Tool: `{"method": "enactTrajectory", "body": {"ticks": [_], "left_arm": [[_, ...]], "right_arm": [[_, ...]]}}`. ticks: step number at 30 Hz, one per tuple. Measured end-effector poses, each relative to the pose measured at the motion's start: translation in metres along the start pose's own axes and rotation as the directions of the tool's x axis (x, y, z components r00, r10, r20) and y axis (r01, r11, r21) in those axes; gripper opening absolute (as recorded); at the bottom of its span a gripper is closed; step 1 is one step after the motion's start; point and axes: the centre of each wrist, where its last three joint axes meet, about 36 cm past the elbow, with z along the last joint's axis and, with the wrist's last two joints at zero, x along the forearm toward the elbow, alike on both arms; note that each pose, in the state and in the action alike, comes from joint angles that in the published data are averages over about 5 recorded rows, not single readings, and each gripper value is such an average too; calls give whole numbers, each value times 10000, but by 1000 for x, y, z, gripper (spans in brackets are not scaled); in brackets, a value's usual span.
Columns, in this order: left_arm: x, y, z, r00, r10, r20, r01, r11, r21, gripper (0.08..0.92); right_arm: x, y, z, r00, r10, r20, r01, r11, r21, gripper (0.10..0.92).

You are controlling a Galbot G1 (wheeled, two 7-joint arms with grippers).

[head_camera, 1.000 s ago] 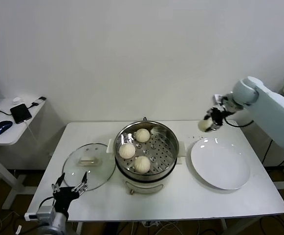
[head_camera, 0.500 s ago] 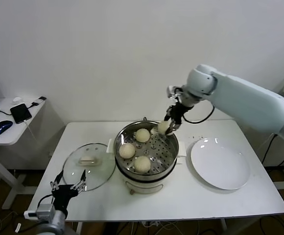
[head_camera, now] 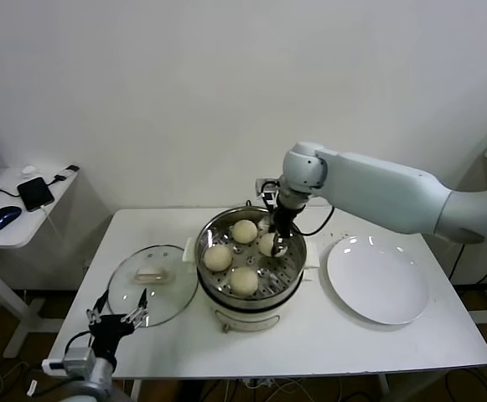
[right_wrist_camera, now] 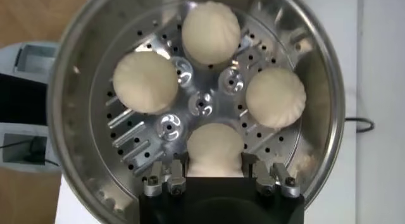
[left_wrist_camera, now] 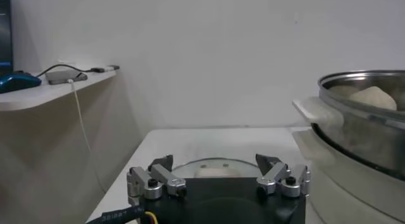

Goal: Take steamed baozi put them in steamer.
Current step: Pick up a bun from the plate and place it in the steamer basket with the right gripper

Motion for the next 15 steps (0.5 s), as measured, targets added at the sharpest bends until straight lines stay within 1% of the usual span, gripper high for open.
{"method": "enactTrajectory", "body": {"ticks": [6,9,11,15], "left_arm": [[-2,-2,0,10000,53,-11,-53,10000,28,823],[-2,-2,0,10000,54,-29,-54,10000,32,823],[-1,-2,1,10000,46,-40,-46,10000,35,823],[-1,-1,1,10000,-2,-48,2,10000,56,823]], "right_arm": [[-11,1,0,9996,80,-270,-81,9999,-63,563],[-12,1,0,9993,97,-356,-100,9999,-82,577],[-12,2,1,9992,107,-379,-111,9999,-111,610],[-7,3,2,9995,130,-284,-136,9997,-185,719]]}}
